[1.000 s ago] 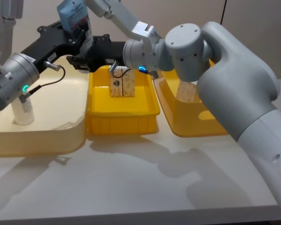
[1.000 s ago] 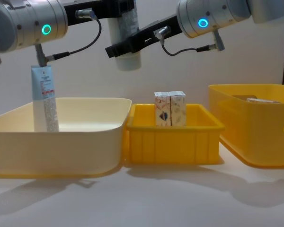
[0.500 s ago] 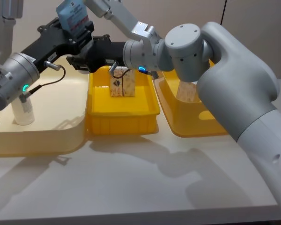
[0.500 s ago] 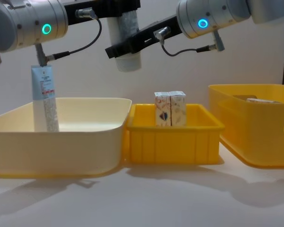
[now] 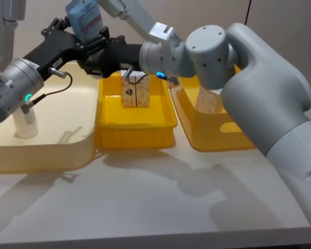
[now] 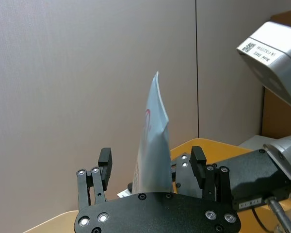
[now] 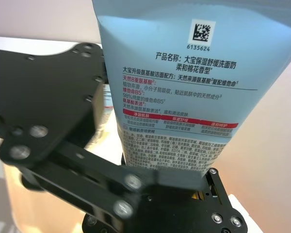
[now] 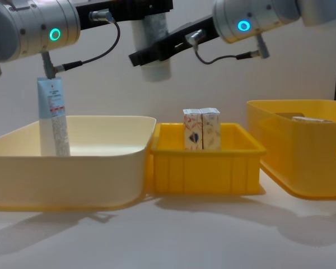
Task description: Bimanual collaborative sorting of washing and personal care products
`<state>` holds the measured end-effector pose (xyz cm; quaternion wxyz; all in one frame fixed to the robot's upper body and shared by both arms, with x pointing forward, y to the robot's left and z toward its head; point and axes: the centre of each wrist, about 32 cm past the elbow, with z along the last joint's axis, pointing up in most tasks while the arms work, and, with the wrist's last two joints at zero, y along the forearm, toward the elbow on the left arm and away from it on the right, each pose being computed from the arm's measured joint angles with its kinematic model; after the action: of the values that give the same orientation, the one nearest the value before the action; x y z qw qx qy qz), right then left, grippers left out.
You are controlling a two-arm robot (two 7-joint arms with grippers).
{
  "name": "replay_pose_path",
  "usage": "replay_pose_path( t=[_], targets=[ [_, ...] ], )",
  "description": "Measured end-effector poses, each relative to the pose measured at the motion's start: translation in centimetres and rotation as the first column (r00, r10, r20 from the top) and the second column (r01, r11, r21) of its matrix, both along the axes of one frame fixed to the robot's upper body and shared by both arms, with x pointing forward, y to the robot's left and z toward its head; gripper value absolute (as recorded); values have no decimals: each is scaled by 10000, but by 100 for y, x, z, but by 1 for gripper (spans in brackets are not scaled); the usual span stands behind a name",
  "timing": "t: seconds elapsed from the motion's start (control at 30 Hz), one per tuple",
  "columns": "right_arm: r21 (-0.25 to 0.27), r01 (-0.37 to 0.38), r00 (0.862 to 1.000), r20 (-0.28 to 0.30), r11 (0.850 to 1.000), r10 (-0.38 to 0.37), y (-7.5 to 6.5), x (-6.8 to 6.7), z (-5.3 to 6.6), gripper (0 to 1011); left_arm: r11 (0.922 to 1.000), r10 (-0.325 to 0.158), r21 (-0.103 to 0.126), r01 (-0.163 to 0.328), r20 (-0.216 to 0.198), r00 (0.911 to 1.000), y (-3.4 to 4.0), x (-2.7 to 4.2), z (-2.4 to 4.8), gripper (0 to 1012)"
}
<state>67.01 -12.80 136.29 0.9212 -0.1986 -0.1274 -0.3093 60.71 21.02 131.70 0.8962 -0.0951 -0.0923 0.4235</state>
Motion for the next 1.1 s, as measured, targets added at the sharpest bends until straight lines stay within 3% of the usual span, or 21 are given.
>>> replay_pose_path(
  t=[0.27,0.53,0.8,1.1],
  targets=[
    [-66,699,9962,524,9975,-695,-215,-13,63,615,10000,6,0,-6,-8,10000,1,1,-2,1004],
    [-193,1621,9824,972,9866,-1596,-465,-34,153,615,10000,6,1,-6,-9,10000,1,1,-2,1003],
    [-227,2801,9514,1397,9597,-2744,-698,-57,245,615,10000,7,1,-7,-8,10000,1,1,-2,1003],
    [-136,4133,8979,1721,9105,-4051,-892,-51,316,615,10000,5,1,-5,-8,10000,0,1,-1,1003]
  ],
)
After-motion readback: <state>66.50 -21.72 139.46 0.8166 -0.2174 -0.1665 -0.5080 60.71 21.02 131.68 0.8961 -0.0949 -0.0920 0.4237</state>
